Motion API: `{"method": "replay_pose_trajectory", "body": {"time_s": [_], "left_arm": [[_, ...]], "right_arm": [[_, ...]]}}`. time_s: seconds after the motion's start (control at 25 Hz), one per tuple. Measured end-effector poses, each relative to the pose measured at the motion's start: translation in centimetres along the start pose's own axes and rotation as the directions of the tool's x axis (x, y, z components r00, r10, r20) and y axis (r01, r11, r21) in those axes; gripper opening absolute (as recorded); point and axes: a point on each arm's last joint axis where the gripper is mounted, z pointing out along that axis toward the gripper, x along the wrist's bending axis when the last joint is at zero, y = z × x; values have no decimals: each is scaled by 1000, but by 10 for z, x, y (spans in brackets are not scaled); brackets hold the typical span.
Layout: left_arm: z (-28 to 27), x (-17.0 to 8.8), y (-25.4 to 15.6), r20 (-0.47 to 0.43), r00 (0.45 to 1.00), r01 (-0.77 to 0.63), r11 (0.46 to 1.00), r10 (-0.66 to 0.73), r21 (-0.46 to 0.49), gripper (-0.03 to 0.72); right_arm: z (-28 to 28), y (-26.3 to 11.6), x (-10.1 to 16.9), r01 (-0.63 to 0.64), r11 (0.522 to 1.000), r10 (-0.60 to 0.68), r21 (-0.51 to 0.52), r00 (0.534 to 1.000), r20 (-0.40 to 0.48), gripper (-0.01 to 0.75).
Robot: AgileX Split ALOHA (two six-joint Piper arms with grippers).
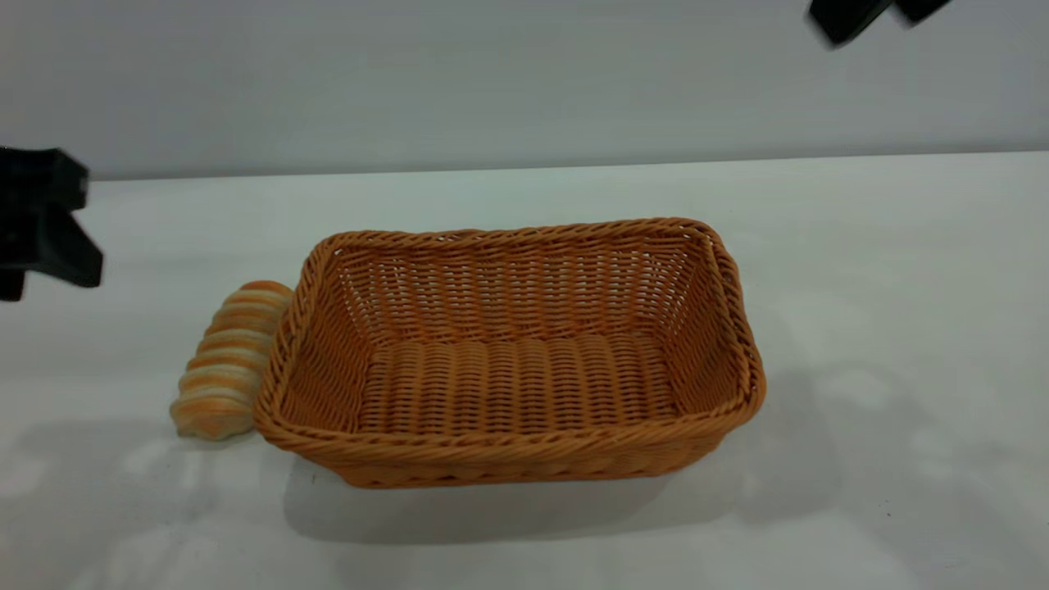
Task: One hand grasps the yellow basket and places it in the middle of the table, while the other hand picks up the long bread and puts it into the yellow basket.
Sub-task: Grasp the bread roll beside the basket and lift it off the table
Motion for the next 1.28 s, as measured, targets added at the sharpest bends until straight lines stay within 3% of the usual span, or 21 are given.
{"method": "replay_pose_trajectory", "body": {"time_s": [0.52, 0.76, 1.08, 1.28], "left_arm": [[77, 0, 23, -25, 1000, 9, 992, -6, 126, 511], [110, 4, 15, -41, 999, 15, 980, -7, 198, 511], [141, 3, 25, -45, 999, 9, 983, -1, 182, 511], [162, -12, 27, -25, 999, -28, 982, 34, 188, 511]], "right_arm": [[-106, -15, 14, 50, 981, -46, -189, 999, 26, 536], [-125, -28, 18, 58, 980, -55, -189, 998, 23, 535], [-126, -39, 19, 58, 987, -57, -148, 998, 14, 535], [-126, -39, 19, 59, 987, -57, -148, 998, 14, 535]]}}
